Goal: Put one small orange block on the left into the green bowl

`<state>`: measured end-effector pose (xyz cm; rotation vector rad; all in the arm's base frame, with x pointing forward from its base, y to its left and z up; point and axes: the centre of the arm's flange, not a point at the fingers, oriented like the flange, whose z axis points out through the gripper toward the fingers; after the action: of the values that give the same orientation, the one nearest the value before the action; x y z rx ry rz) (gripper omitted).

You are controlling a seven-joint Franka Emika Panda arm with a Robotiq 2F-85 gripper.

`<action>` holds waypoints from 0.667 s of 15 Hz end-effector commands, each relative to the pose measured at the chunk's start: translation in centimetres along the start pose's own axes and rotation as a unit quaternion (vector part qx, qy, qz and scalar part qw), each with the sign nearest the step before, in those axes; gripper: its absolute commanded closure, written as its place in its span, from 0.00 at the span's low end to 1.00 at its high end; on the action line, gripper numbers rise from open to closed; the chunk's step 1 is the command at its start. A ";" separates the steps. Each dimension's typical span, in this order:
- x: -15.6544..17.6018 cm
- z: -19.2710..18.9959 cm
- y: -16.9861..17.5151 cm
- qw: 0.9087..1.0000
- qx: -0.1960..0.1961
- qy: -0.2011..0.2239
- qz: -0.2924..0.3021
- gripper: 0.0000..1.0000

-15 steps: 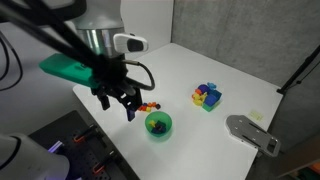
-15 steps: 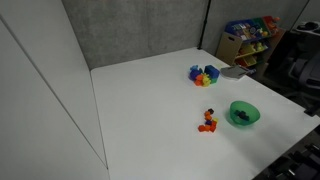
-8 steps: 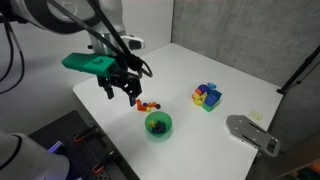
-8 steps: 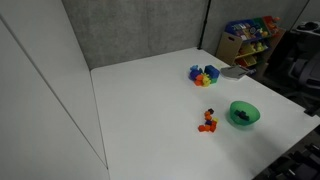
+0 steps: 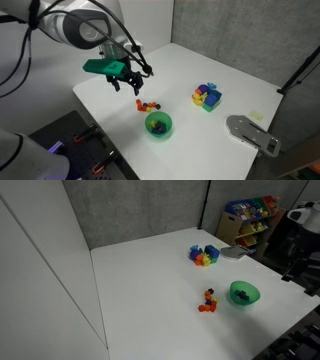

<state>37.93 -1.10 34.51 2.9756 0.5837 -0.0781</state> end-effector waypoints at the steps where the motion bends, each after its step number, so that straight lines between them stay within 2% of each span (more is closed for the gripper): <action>1: 3.8 3.4 -0.7 0.999 0.025 0.031 -0.027 0.00; 5: 6.5 6.8 -1.6 0.997 0.047 0.050 -0.046 0.00; 10: 9.6 10.0 -2.7 0.995 0.050 0.060 -0.058 0.00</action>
<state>42.83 2.99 25.43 3.0610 0.7288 0.0451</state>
